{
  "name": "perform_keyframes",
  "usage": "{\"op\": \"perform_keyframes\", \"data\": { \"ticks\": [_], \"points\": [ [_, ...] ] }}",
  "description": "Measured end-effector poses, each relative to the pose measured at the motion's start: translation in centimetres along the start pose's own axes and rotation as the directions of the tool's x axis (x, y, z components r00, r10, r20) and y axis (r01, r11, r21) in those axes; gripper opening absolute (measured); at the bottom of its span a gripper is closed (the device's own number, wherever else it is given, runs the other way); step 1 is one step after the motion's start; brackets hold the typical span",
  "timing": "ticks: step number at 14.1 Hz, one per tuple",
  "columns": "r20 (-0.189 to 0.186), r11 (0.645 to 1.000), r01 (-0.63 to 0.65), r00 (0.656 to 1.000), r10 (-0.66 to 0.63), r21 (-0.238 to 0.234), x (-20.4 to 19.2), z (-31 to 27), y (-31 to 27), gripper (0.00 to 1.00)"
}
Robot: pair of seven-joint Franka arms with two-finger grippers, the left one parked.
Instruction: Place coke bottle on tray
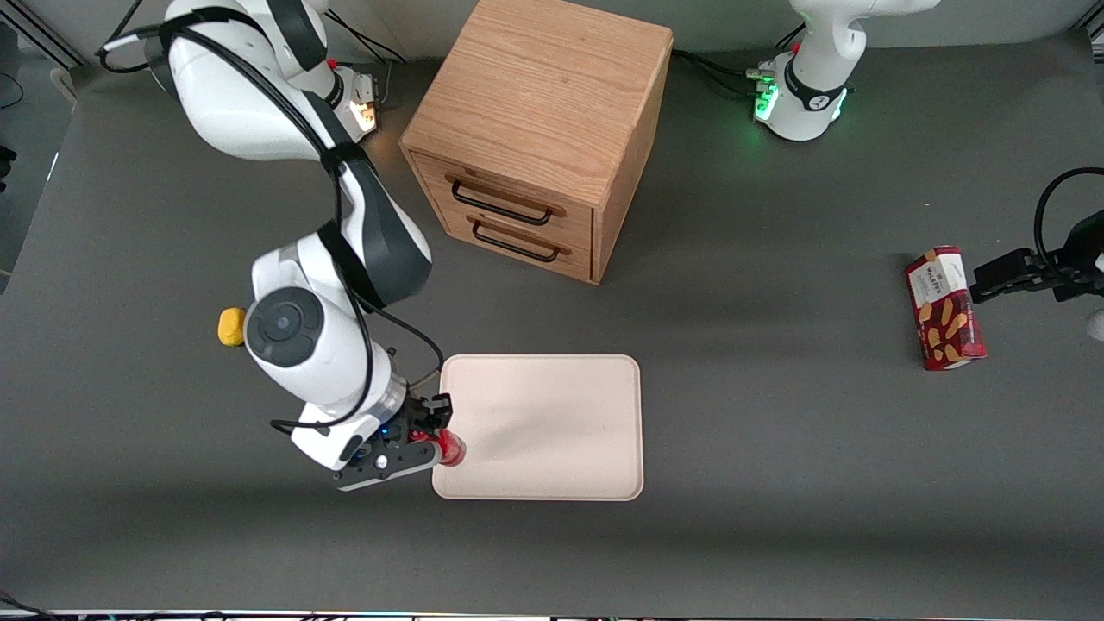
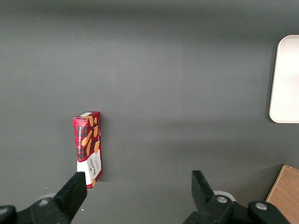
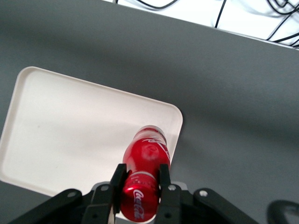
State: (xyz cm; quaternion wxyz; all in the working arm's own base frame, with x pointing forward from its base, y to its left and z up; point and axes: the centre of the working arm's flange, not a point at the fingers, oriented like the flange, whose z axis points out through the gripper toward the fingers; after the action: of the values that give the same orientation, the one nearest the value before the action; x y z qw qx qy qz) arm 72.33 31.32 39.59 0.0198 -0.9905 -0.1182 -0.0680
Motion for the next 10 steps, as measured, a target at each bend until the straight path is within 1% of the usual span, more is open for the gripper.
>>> {"op": "perform_keyframes", "data": {
  "ticks": [2, 4, 10],
  "points": [
    [0.014, 1.0, 0.0, 1.0, 0.0, -0.003, 0.0, 2.6, 0.0, 0.33],
    [0.015, 1.0, 0.0, 1.0, 0.0, -0.004, 0.0, 3.9, 0.0, 0.33],
    [-0.015, 1.0, 0.0, 1.0, 0.0, 0.001, 0.2, 5.2, 0.0, 0.33]
  ]
}}
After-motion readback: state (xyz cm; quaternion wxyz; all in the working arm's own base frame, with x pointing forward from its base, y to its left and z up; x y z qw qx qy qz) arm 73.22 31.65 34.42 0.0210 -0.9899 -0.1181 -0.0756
